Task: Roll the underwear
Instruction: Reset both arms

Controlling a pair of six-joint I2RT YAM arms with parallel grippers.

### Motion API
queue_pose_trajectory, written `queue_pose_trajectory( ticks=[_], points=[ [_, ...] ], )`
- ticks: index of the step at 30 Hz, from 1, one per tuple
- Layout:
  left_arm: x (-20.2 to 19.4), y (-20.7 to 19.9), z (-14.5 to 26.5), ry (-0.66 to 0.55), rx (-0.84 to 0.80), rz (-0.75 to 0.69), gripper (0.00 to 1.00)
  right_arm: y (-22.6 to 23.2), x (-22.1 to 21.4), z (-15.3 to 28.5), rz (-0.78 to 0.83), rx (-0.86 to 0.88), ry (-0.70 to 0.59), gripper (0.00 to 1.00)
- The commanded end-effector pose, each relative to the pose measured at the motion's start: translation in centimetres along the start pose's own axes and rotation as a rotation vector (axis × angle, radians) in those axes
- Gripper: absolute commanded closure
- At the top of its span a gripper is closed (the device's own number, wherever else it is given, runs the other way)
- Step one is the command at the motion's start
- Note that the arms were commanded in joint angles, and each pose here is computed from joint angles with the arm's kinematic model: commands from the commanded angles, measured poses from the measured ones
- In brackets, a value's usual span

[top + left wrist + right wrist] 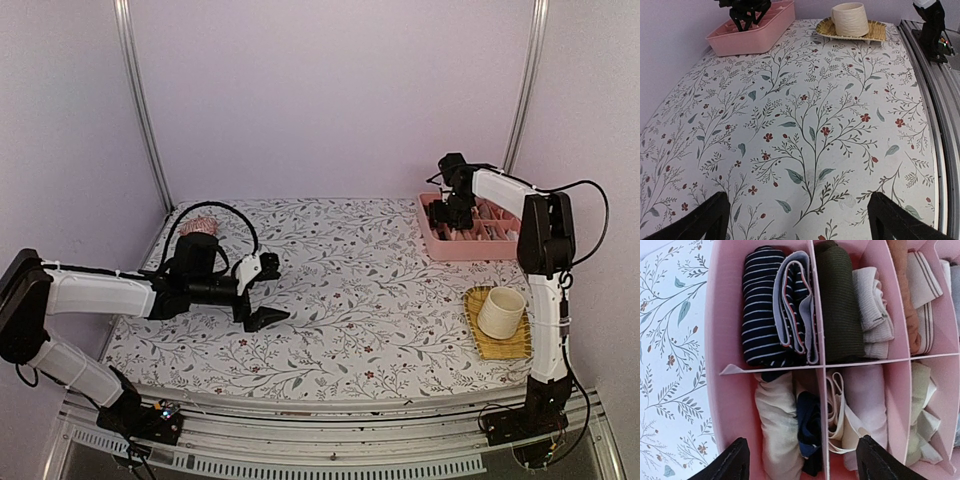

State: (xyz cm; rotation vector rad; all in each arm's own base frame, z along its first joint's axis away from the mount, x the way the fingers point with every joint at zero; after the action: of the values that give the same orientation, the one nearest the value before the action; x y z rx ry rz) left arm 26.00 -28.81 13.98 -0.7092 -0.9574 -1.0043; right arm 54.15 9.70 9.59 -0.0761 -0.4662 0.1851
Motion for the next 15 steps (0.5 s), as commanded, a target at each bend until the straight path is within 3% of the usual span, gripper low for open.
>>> queue_pose_trajectory(
  ticks=[1, 7, 15],
  points=[
    [0.4, 0.5, 0.3, -0.018, 0.019, -0.002, 0.01, 0.4, 2.3, 5.5, 0.006, 0.005, -0.095, 0.21],
    [2.4, 2.3, 1.6, -0.061, 0.113, 0.01, 0.01, 2.5, 3.5, 12.6, 0.054, -0.071, -0.241, 0.0],
    [7.3, 9.2, 8.7, -0.198, 0.464, 0.102, 0.01, 11.0, 0.1, 20.1, 0.205, -0.102, -0.48, 0.01]
  ],
)
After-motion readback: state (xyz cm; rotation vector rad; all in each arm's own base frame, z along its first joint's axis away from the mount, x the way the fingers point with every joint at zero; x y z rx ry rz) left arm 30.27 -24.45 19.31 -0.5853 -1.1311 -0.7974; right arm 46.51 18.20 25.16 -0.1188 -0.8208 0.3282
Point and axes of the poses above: each gripper's point midway between its finger pads, its own z axis back along the fingers, its own y axis along the line the jaws close on, x = y × z, the point moved 1 cm from there along z, back along the fingers, and after that the axes turned 14 degrees about z, right-handed, at the moved point
